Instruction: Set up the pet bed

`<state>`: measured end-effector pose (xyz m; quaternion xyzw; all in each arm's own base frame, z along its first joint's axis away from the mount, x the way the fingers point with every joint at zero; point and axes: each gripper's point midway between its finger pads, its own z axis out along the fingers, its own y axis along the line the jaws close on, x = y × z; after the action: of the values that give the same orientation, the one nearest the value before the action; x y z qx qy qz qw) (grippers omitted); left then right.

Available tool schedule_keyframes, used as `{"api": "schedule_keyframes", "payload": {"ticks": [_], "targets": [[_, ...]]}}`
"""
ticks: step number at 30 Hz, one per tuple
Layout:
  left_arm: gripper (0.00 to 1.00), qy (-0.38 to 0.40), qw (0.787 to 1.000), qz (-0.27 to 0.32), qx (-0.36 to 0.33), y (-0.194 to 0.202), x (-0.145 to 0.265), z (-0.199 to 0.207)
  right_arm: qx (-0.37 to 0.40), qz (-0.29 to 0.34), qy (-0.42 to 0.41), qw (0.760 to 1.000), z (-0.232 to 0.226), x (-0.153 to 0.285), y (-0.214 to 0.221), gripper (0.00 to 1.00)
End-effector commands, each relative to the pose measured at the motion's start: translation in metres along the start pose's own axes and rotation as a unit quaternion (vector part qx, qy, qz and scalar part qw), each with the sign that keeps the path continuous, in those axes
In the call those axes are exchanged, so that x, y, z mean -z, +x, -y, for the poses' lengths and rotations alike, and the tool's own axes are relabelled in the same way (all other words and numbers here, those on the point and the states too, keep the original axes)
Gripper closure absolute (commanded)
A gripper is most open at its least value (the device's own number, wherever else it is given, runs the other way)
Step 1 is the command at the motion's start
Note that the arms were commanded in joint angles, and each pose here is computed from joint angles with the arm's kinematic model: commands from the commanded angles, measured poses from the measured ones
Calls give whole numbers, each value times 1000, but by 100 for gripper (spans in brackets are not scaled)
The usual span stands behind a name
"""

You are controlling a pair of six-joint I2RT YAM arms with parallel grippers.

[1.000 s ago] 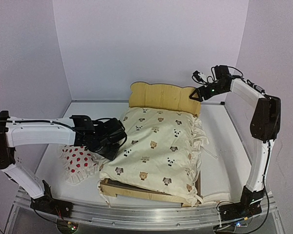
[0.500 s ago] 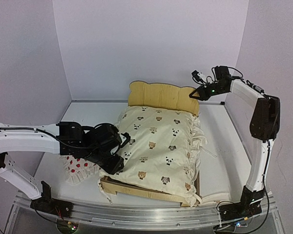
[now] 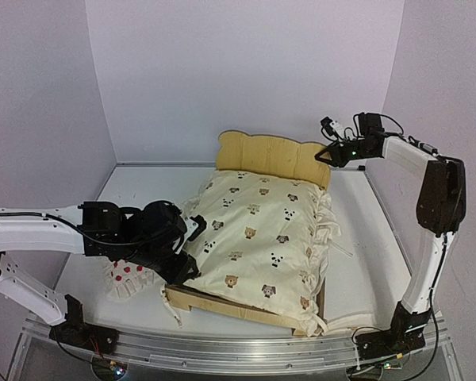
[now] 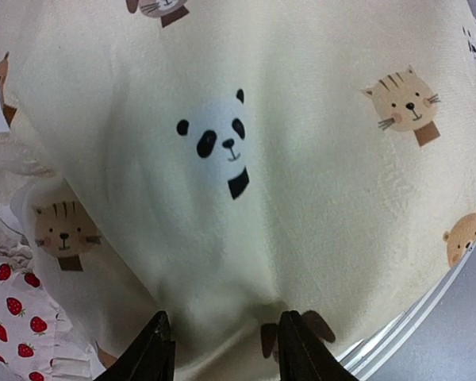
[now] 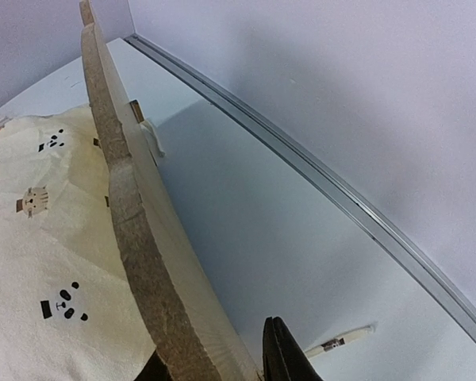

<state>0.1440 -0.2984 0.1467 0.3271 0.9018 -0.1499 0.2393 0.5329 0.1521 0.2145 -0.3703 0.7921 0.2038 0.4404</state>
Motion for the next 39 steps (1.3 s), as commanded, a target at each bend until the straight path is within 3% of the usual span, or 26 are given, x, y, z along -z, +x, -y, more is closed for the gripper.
{"api": "schedule_keyframes", "payload": {"ticks": [1, 8, 16, 33, 39], "targets": [[55, 10, 1000, 14, -5, -1, 5, 2, -97, -36, 38, 994, 3, 27, 21, 100], [55, 9, 1000, 14, -8, 1, 2, 2, -130, -38, 68, 988, 17, 50, 39, 100], [57, 12, 999, 38, 8, -9, 1, 3, -173, -51, 93, 979, -1, 69, 57, 100], [54, -144, 985, 59, 72, -14, -33, -53, -291, -73, 160, 940, -58, 122, 118, 100], [55, -161, 979, 65, 107, -17, -35, -75, -345, -56, 182, 919, -73, 140, 127, 100]]}}
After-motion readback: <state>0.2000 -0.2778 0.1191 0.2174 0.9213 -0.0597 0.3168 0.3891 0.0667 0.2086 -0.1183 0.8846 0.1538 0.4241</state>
